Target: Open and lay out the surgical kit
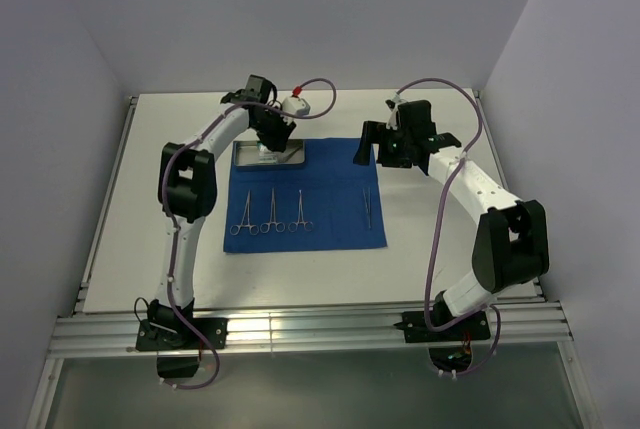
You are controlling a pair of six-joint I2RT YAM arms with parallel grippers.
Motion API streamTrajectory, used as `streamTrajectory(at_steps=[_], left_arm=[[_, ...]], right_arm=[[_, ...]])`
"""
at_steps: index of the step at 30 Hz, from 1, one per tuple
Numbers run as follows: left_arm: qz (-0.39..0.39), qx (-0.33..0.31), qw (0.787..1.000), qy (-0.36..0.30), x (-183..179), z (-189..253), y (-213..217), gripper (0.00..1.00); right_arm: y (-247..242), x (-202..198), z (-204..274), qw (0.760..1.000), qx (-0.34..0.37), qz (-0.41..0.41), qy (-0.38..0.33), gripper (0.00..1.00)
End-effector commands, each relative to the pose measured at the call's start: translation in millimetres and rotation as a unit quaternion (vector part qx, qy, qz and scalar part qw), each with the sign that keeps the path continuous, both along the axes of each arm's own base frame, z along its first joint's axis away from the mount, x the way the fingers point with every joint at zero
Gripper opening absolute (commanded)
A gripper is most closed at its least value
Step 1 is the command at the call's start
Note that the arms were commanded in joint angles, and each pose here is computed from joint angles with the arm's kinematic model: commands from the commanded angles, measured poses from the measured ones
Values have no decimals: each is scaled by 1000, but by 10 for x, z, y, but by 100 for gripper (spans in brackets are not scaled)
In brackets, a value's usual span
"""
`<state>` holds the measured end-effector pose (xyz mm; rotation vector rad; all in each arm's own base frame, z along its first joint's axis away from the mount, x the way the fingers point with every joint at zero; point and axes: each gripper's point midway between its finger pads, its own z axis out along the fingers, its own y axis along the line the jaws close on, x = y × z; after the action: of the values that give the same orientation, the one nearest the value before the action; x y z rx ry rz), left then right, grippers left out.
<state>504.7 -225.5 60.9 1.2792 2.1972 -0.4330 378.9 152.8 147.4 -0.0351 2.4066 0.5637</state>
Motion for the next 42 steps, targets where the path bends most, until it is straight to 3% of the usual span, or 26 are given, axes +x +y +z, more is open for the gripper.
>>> streamTrajectory(at_steps=[1,12,17,23,26,31,42], left_arm=[[-7,5,1000,-3,17,-85,-37,33],[-7,18,1000,-6,33,-201,-54,31],[-9,21,1000,-12,46,-188,-54,18],[-13,24,999,-16,39,-180,-48,15],[-14,22,1000,-16,36,-167,-56,8],[-5,-8,1000,-28,55,106,-146,0],[-34,-57,994,-82,-127,1016,-275,0]], right_arm=[[-4,130,174,1000,10,-4,-20,100],[-14,137,110,1000,14,-9,-6,100],[-16,138,109,1000,15,-9,-5,100],[-40,151,55,1000,20,-14,7,100],[-60,165,52,1000,20,-19,9,100],[-55,149,54,1000,21,-16,8,100],[-90,102,273,999,15,19,-35,100]])
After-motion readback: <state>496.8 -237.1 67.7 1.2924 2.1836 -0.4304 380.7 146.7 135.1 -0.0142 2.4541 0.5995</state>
